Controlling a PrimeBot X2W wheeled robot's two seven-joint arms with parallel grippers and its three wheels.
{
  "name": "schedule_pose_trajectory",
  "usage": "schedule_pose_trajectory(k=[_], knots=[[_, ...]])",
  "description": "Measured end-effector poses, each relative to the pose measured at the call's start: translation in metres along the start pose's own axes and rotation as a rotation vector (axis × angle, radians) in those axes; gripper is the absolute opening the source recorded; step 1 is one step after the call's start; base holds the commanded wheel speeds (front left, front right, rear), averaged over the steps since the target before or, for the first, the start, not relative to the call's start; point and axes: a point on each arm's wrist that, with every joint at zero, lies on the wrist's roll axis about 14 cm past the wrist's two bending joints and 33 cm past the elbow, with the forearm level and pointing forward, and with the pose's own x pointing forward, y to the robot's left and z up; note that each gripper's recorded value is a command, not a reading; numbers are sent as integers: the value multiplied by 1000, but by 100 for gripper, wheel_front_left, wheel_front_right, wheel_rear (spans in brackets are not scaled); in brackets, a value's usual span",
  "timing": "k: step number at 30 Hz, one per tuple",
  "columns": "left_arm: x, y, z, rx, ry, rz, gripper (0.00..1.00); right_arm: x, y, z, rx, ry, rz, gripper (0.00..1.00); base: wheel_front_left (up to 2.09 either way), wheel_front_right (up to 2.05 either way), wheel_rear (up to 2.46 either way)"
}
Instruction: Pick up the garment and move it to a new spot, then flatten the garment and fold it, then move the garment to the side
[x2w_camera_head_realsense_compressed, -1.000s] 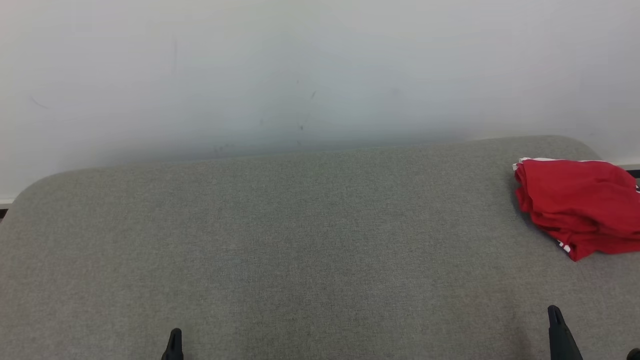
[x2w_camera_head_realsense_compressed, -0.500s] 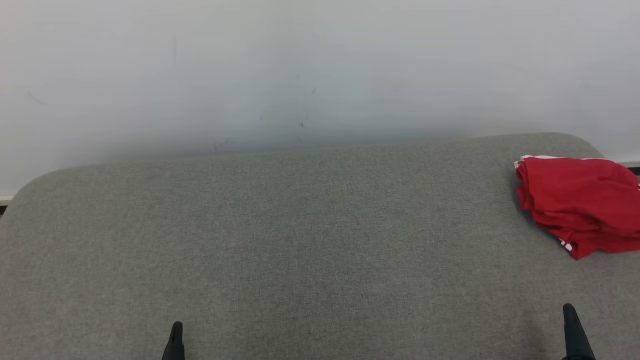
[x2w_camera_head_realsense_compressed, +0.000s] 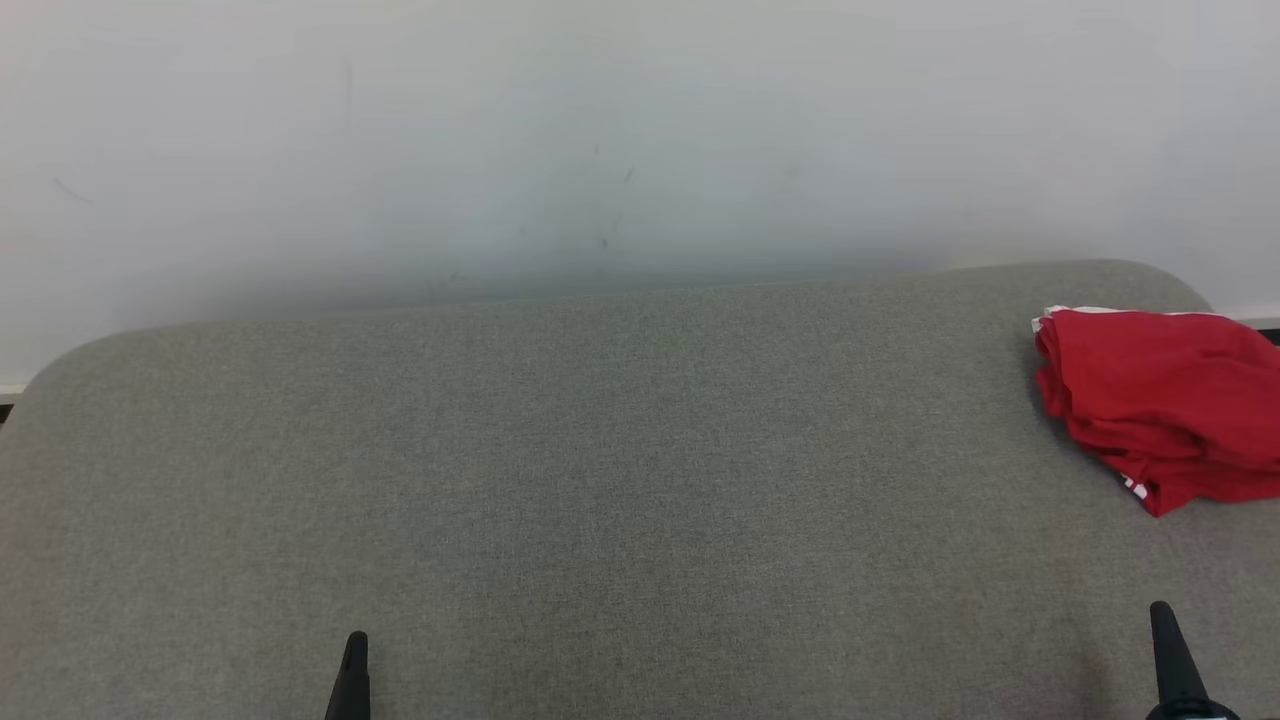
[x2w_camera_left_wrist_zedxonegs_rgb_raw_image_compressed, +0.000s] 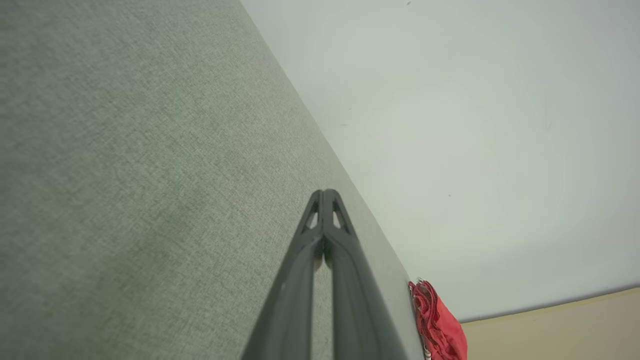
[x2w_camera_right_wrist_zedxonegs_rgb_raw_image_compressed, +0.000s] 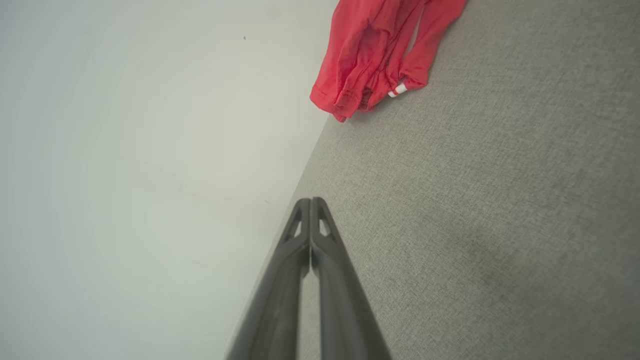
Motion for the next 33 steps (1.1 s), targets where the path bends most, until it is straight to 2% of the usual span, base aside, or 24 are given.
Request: schedule_pose_trajectory(k=[33], knots=[[17, -1, -8, -327, 46, 4, 0, 9, -9, 23, 323, -52, -23, 0, 0, 0, 0]])
